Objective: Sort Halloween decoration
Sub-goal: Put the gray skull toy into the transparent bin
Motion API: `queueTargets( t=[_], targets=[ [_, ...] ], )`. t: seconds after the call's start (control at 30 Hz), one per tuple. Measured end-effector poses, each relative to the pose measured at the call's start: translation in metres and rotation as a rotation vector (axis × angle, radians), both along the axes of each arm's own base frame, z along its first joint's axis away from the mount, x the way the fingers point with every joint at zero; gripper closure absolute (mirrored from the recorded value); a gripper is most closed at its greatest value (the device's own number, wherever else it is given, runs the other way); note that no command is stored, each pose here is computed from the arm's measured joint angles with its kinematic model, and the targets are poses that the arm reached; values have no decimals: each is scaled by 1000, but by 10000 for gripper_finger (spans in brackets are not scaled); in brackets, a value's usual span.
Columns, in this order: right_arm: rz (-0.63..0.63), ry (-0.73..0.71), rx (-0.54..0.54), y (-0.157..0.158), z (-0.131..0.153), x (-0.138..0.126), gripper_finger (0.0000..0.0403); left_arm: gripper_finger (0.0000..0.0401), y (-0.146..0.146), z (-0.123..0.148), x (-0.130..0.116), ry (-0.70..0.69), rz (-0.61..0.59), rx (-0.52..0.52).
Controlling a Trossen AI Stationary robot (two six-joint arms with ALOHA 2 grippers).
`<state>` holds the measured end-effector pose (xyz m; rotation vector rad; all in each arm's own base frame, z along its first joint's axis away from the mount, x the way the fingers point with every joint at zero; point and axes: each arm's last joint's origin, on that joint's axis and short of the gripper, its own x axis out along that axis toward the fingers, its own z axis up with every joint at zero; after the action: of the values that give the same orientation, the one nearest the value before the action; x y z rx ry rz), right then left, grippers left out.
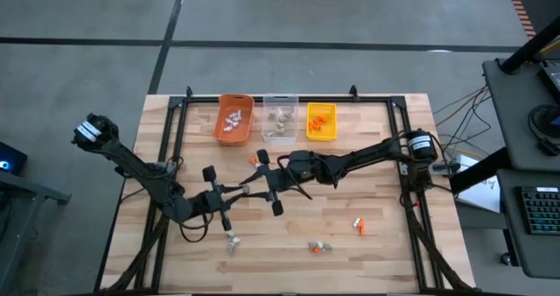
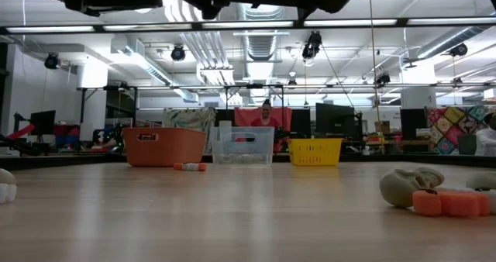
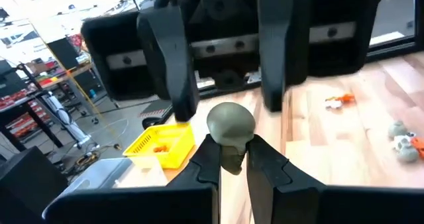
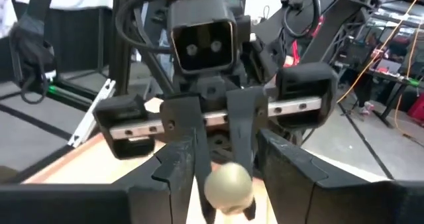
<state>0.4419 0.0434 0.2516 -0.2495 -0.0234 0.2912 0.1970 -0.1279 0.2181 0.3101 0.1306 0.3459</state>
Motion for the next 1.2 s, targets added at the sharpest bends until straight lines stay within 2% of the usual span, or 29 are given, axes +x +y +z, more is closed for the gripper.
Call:
queueTargets(
  t=[0.13, 0.4, 0.7, 1.2],
  targets=[
    [0, 13, 23, 0, 0, 0, 252, 392, 0, 0, 0, -9, 2, -13],
    [-3, 26, 0, -2, -2, 0, 267, 392, -2, 7, 2, -25, 1, -26],
    [-1, 25, -22, -2, -3, 0, 328, 390, -2, 7, 2, -30, -3, -38],
    [-20, 48, 56, -8, -3, 1, 331, 299, -2, 7, 2, -45, 6, -74]
  ],
)
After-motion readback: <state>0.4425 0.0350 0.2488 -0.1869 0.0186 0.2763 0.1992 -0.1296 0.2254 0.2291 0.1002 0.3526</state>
